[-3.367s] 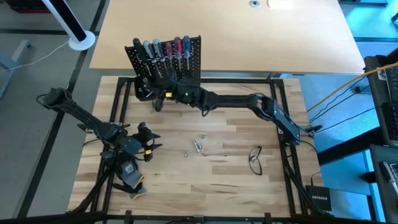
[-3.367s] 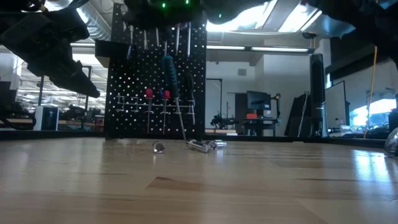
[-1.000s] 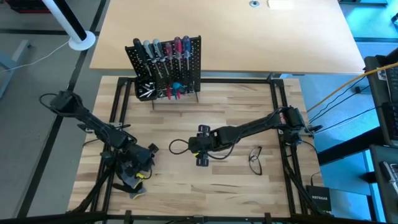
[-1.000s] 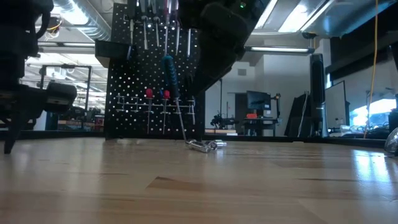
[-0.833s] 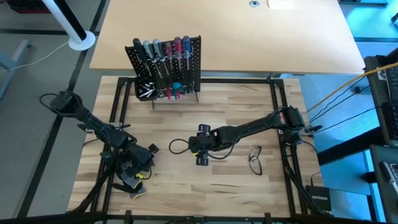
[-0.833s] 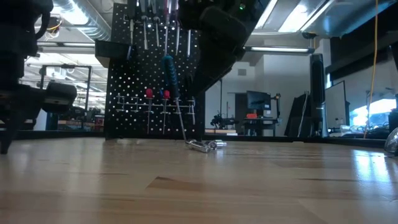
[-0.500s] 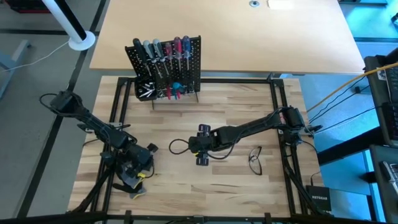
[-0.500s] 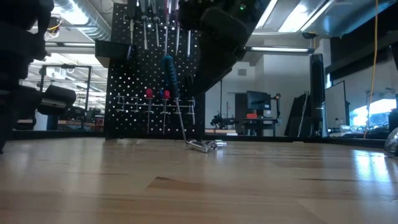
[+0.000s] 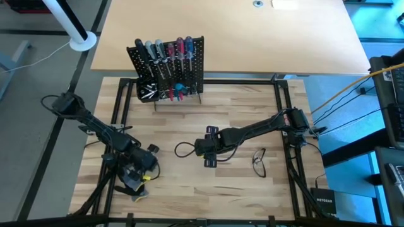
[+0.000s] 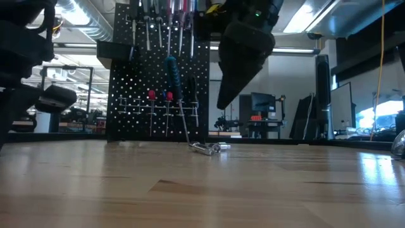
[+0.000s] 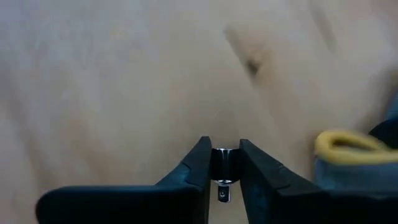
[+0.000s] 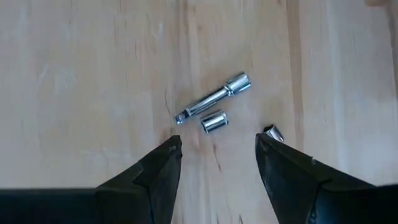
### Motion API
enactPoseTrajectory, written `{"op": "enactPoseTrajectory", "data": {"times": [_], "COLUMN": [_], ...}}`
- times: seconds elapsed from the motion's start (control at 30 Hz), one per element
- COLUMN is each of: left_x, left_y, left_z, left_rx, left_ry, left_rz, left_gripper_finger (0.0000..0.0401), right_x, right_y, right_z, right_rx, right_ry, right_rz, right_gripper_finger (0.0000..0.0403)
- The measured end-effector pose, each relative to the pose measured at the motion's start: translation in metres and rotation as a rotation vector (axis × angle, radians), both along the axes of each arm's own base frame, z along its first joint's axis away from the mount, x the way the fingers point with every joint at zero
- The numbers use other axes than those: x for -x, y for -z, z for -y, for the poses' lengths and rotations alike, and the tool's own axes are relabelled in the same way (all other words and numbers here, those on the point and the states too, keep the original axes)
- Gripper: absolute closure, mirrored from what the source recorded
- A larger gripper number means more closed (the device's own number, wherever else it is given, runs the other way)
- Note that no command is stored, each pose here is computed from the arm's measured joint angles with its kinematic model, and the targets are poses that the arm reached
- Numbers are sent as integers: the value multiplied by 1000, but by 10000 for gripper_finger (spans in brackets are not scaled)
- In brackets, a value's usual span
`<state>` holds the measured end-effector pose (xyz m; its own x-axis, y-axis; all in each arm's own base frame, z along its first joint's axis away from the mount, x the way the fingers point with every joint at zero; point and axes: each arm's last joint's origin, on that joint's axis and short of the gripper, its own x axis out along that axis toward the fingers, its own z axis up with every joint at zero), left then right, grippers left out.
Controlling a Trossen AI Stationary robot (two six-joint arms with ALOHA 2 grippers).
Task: Hang tools onto peg board
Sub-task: Put the socket into the black bin on the peg board
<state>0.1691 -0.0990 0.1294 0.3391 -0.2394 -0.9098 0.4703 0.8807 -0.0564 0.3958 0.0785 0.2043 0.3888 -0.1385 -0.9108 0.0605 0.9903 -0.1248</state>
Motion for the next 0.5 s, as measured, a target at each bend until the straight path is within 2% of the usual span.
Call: {"op": "enactPoseTrajectory", "data": {"times": [0.1, 0.27, 0.37, 0.5], "left_x": [-8, -26, -34, -30], "left_y": [-14, -46, -71, -97], "left_z": [1, -8, -19, -39], "left_rx": [-56, -64, -81, -156], "left_ry": [-52, -152, -216, -290], "left_rz": [1, -6, 59, 130], "left_gripper_finger": [348, 351, 356, 350], "right_x": [2, 10, 15, 22], "right_y": [2, 13, 22, 32], "right_z": [-5, -8, -5, -3], "right_rx": [12, 26, 44, 67], "right_ry": [-8, 4, 35, 44], "right_rz": [6, -39, -72, -102], "right_gripper_finger": [196, 196, 196, 196]}}
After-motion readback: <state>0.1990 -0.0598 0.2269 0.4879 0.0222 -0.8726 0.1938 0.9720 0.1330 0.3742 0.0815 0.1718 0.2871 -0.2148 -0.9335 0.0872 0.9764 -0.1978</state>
